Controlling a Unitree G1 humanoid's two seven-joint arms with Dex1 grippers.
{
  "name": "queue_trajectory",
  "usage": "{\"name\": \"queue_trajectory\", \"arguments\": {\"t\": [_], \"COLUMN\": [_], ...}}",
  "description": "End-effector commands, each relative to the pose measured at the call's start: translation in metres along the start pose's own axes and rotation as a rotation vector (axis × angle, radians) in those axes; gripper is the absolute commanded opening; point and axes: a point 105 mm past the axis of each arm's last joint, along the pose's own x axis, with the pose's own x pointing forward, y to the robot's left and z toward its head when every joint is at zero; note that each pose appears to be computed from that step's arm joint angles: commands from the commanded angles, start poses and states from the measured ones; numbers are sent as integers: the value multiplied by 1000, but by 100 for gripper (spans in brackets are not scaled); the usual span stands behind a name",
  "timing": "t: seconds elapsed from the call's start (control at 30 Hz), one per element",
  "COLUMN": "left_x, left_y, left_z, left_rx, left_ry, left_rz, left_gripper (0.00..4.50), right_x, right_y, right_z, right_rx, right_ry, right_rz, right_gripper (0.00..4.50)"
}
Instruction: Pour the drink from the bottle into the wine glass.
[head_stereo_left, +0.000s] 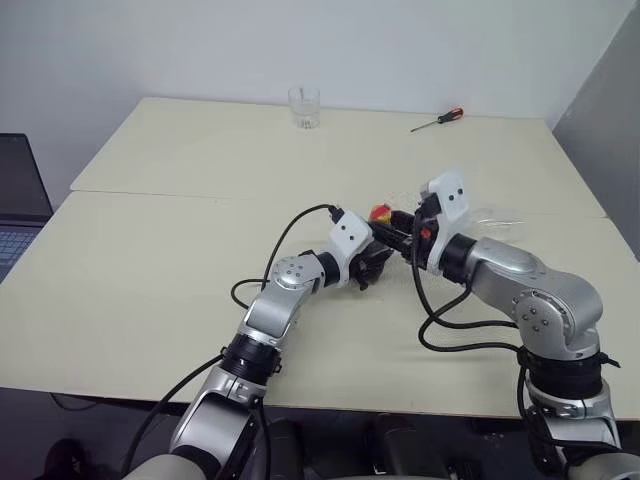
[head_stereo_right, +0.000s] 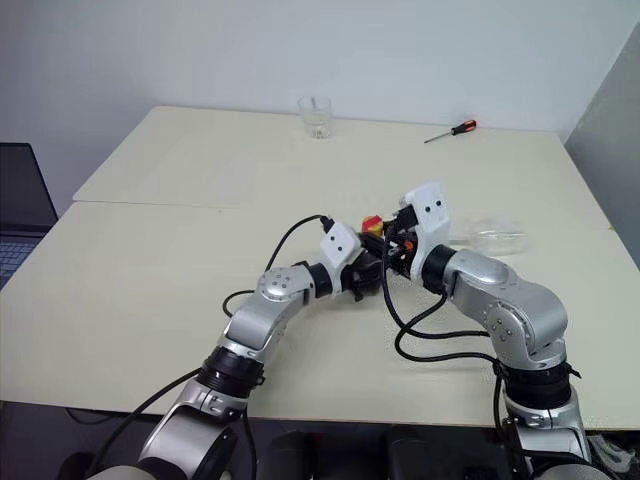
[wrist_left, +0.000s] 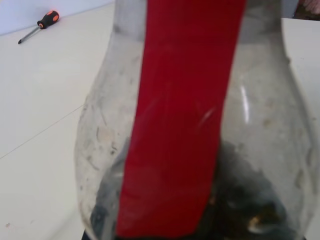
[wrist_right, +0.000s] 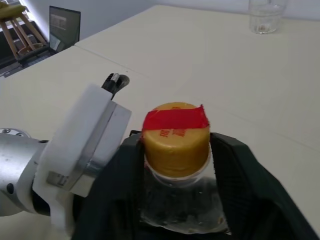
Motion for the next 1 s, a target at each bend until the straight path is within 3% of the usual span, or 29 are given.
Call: {"name": "queue_trajectory", "arguments": {"t": [0.03, 0.33, 0.57, 1.0], "left_x": [1, 0, 1, 3], "left_y": [1, 3, 5, 4], "left_z": [25, 25, 26, 24], "left_rx": [52, 53, 53, 46], "left_ry": [-75, -76, -79, -81], "left_rz": [-3, 6, 17, 18], "left_gripper": [131, 130, 129, 129], "right_x": [-3, -7, -10, -33], "right_y": [-3, 5, -1, -20], "right_z": [8, 23, 23, 22], "right_rx": [-8, 2, -29, -58], "right_ry": [-43, -112, -89, -60], "right_rz": [-15, 64, 62, 39], "right_gripper": [137, 137, 383, 388]}}
